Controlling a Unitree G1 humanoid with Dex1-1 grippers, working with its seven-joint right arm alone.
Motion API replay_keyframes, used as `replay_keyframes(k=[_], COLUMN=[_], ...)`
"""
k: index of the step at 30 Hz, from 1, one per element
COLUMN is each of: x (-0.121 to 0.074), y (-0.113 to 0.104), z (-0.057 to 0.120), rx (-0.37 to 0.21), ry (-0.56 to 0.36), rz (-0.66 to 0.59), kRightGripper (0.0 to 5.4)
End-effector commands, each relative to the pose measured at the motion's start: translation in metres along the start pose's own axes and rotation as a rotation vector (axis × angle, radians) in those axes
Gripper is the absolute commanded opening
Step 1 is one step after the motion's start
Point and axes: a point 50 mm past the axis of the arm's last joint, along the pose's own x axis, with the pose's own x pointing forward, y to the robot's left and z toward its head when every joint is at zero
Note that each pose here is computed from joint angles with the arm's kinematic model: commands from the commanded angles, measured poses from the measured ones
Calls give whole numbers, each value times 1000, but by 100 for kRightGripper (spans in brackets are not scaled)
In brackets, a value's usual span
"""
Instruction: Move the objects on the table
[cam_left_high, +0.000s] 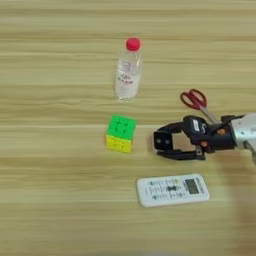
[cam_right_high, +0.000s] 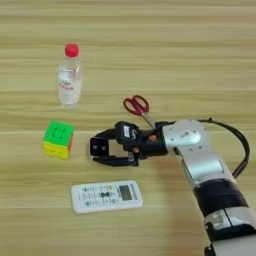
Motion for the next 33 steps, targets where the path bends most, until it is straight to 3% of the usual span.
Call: replay_keyframes(k=[1, 7, 11, 20, 27, 33], x=[1, 27, 47, 85, 98, 99], y=[-13, 4, 10, 10, 13, 14], z=[36, 57, 64, 67, 63, 61], rx=[-104, -106, -108, -170, -204, -205], ry=[-100, -203, -219, -101, 7, 36], rz=[-13, 147, 219, 313, 407, 445], kRightGripper=[248, 248, 248, 248, 248, 248])
